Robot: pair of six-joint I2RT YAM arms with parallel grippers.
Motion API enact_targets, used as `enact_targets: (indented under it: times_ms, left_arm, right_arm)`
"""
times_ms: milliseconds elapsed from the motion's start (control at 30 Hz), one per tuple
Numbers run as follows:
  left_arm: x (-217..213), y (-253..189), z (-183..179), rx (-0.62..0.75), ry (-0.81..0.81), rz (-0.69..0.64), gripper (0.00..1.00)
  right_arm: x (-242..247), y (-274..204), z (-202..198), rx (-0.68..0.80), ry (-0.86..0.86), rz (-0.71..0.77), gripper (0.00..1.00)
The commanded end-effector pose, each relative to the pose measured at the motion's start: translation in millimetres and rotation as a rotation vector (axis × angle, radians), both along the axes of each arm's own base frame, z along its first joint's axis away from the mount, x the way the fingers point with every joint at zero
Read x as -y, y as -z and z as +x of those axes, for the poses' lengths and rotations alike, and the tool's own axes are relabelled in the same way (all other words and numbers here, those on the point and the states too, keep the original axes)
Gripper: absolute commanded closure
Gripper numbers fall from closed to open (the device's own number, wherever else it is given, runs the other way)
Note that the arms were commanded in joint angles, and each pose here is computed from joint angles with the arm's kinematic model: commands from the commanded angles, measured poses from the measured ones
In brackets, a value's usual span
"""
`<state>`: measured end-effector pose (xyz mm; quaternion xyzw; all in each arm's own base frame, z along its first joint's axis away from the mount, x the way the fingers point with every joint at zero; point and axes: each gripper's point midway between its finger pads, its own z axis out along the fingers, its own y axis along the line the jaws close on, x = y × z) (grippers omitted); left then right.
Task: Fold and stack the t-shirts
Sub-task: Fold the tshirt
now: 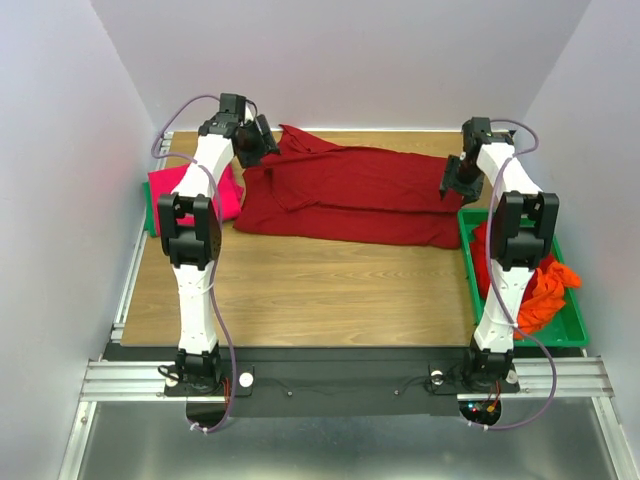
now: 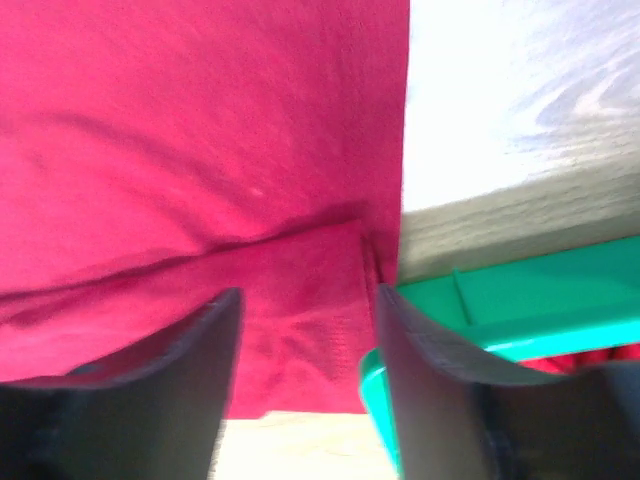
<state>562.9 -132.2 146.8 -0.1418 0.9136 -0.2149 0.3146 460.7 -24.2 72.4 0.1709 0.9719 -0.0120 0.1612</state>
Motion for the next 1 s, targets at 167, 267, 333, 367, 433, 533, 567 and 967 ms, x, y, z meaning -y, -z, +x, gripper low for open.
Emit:
enact_targets:
  times_ms: [167,267,333,367,433,533,567,967]
  left_arm:
    - [4.6,-108.6,20.6,0.312,0.024,-0.013,0.12]
    - [12.4,-108.8,2.2,0.316,0.061,0.003,0.12]
    - [21.9,-87.6,-17.2,0.279,0.095,0.011,0.12]
    - [25.1,-79.3,-23.5,0.266,0.105,0.014,0.12]
    - [30.7,-45.9,-40.0,0.205,0.119,0.008,0.12]
    - [41.4,-17.2,-59.9,0.144,0.144,0.003,0.12]
    - [47.2,-8.5,-64.5,0.136,0.157,0.003,0.12]
    - [58.6,68.3,-92.7,0.031,0.213,0.027,0.12]
  right_arm:
    - [-23.2,-97.6,35.6,0.281,-0.041,0.088,0.25]
    - [-50.0,-94.8,28.3,0.288,-0.089,0.154,0.25]
    - [-75.1,-89.7,22.6,0.287,-0.135,0.180,0.25]
    - [-82.9,-83.9,19.5,0.276,-0.146,0.190,0.25]
    - [-103.3,-64.0,6.5,0.225,-0.169,0.222,0.25]
    - [-125.8,-52.3,1.8,0.211,-0.200,0.248,0.25]
    - [-135.5,-49.0,2.9,0.213,-0.219,0.251,0.25]
    - [-145.6,18.9,-15.9,0.101,-0.247,0.208,0.25]
